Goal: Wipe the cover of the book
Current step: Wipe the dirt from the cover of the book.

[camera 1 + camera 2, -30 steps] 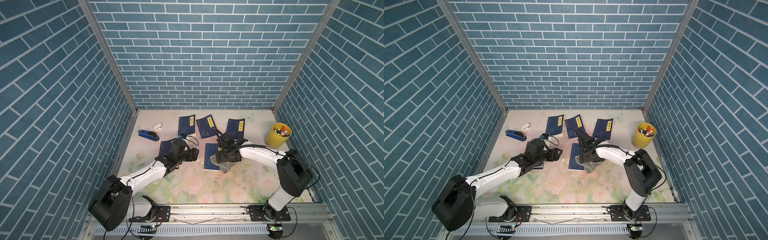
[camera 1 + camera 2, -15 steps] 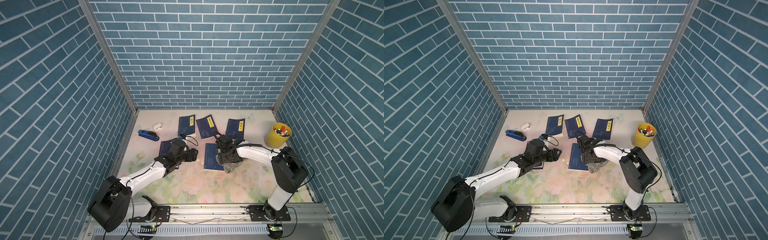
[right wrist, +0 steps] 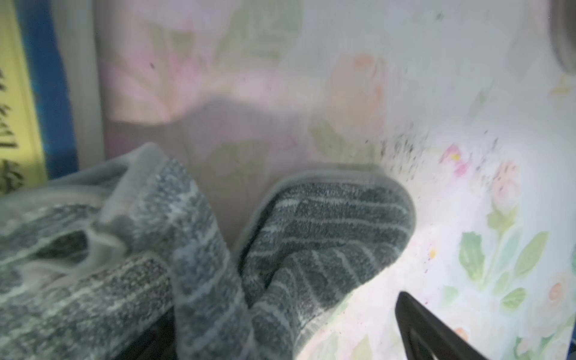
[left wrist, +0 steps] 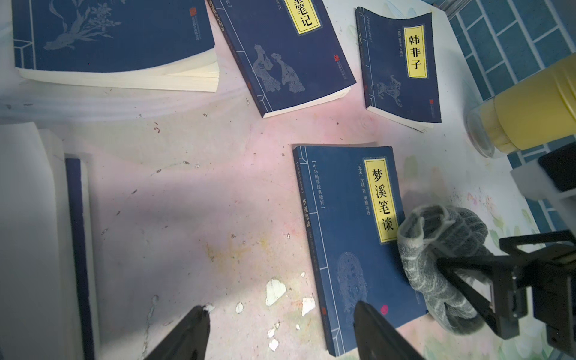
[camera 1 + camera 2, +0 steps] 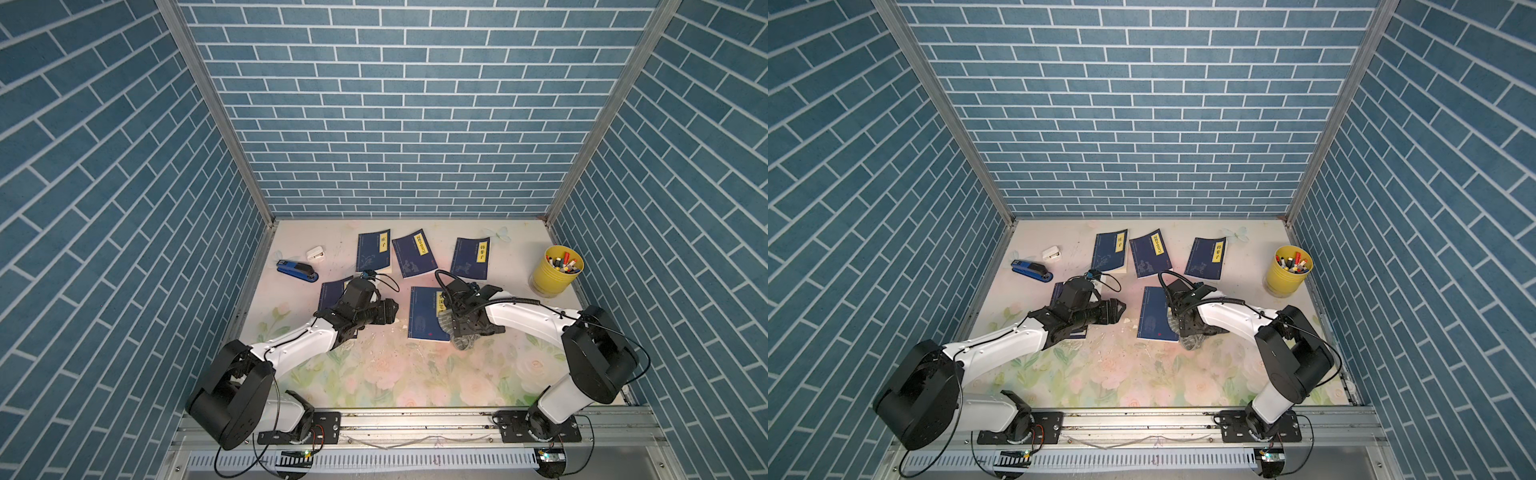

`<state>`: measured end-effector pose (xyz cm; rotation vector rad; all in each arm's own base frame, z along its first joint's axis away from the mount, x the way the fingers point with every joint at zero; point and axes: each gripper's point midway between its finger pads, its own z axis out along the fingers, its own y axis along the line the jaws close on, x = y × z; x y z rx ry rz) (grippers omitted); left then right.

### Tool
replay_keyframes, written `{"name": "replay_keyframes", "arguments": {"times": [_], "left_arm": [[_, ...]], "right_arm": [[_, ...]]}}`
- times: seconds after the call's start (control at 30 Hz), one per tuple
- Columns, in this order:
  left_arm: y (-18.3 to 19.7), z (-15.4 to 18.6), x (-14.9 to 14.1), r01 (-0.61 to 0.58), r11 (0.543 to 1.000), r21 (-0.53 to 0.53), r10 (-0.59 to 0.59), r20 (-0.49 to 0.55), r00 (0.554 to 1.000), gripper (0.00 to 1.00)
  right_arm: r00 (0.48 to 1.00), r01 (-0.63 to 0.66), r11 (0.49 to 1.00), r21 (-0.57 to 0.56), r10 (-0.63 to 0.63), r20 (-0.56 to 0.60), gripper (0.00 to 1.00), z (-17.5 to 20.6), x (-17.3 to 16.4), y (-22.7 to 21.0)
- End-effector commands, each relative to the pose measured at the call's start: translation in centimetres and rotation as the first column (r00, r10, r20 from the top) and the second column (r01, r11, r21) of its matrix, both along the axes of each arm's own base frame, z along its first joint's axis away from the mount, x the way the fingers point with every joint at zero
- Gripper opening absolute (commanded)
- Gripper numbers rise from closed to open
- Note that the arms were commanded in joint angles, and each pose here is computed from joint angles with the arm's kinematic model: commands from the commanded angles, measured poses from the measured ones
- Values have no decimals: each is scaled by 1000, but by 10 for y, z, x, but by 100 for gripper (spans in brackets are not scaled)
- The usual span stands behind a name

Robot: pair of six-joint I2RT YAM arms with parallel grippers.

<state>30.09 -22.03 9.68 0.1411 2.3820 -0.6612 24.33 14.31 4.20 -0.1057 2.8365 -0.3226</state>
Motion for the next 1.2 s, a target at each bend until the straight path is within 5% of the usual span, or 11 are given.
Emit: {"name": "replay_keyframes", "arguments": {"times": [0.0, 0.33, 0.5, 0.6, 0.93, 1.17], "left_arm": [[-1, 4, 3, 16, 1000, 13, -16, 8, 1000, 78], [3, 3, 1, 12, 1000, 27, -12, 8, 1000, 78], [4, 5, 1, 6, 1000, 23, -7, 12, 1000, 78], [4, 4, 1, 4, 1000, 24, -4, 8, 1000, 78], [3, 8, 2, 7, 1000, 21, -7, 15, 1000, 78], [4, 11, 5, 0, 1000, 24, -1, 24, 1000, 78]], "right_arm": [[998, 64, 987, 147, -67, 13, 99, 0, 2, 18], [997, 80, 944, 319, -73, -33, 99, -22, 18, 25], [994, 98, 943, 319, -77, -79, 94, -37, 17, 12], [992, 90, 948, 306, -60, -107, 82, -45, 14, 10], [995, -4, 938, 347, 40, -95, 10, -33, 27, 29], [992, -125, 932, 339, 117, 45, 1, 35, 55, 42]]}}
